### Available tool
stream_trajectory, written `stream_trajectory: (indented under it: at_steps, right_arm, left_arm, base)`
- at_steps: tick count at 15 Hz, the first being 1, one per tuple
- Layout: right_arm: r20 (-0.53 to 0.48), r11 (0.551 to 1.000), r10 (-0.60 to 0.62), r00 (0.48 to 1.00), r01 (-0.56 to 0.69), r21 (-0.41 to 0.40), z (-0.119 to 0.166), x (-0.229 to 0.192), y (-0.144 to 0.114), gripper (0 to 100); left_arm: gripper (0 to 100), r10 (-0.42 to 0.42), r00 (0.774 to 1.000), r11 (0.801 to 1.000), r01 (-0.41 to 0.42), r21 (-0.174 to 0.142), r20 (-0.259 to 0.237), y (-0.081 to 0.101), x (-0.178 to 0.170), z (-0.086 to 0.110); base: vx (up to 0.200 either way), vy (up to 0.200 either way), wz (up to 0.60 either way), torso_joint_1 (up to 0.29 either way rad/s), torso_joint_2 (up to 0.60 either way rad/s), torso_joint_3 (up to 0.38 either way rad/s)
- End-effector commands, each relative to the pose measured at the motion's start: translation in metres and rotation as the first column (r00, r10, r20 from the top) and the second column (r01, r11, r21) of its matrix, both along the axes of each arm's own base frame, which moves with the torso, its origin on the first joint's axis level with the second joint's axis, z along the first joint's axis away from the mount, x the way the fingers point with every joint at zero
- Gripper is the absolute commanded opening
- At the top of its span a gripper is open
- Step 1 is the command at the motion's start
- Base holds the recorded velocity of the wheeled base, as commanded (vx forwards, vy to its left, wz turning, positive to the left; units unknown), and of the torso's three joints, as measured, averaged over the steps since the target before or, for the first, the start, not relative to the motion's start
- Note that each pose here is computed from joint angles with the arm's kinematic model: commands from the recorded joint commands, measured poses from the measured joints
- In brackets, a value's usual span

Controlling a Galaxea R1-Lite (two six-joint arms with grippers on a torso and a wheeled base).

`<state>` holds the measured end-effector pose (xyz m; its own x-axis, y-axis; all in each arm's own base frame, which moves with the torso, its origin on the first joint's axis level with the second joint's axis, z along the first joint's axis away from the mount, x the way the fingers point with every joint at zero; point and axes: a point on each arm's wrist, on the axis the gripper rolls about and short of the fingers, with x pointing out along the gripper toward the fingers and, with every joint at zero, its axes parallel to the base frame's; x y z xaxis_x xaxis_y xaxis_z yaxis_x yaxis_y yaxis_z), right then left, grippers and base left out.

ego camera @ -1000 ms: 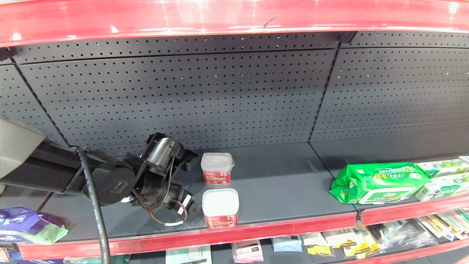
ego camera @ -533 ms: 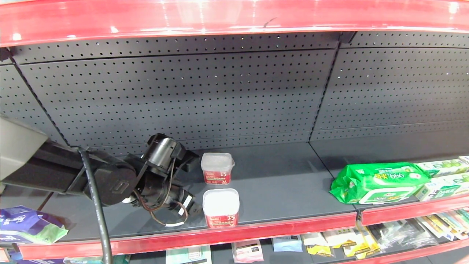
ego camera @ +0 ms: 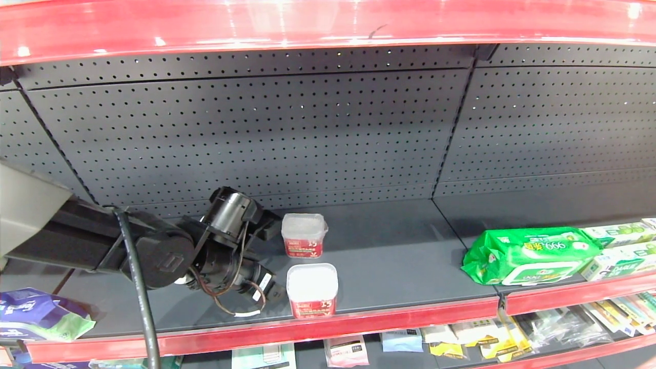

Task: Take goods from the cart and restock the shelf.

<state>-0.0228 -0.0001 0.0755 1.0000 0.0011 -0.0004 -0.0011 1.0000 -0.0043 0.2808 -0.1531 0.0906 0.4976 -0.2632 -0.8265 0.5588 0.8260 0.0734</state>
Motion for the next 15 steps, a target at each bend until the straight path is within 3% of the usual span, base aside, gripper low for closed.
stream_trajectory:
  at_steps: [1, 7, 11, 12, 13, 15]
  right_arm:
    - [0.000, 1.000, -0.001, 1.000, 0.001, 0.000, 0.000, 0.000, 0.000, 100]
    - [0.000, 1.000, 0.000, 1.000, 0.000, 0.000, 0.000, 0.000, 0.000, 100]
    - [0.002, 1.000, 0.000, 1.000, 0.000, 0.000, 0.000, 0.000, 0.000, 100]
    - [0.000, 1.000, 0.000, 1.000, 0.000, 0.000, 0.000, 0.000, 0.000, 100]
    - [0.000, 1.000, 0.000, 1.000, 0.000, 0.000, 0.000, 0.000, 0.000, 100]
    - [-0.001, 1.000, 0.000, 1.000, 0.000, 0.000, 0.000, 0.000, 0.000, 100]
  left_arm:
    - [100, -0.002, 1.000, 1.000, 0.002, 0.001, -0.001, -0.001, 0.000, -0.001]
    - [100, 0.006, 1.000, 1.000, -0.006, -0.006, 0.015, 0.001, 0.002, 0.001]
    - [100, 0.109, 0.985, 0.994, -0.104, -0.044, 0.135, 0.038, 0.016, 0.025]
    - [100, 0.111, 0.984, 0.993, -0.105, -0.045, 0.137, 0.039, 0.016, 0.026]
    - [100, 0.176, 0.964, 0.983, -0.163, -0.078, 0.201, 0.060, 0.015, 0.044]
    - [100, 0.236, 0.936, 0.971, -0.213, -0.111, 0.261, 0.083, -0.005, 0.068]
  base:
    - [0.000, 0.000, 0.00, 0.000, 0.00, 0.000]
    - [0.000, 0.000, 0.00, 0.000, 0.00, 0.000]
    - [0.000, 0.000, 0.00, 0.000, 0.00, 0.000]
    - [0.000, 0.000, 0.00, 0.000, 0.00, 0.000]
    - [0.000, 0.000, 0.00, 0.000, 0.00, 0.000]
    - [0.000, 0.000, 0.00, 0.000, 0.00, 0.000]
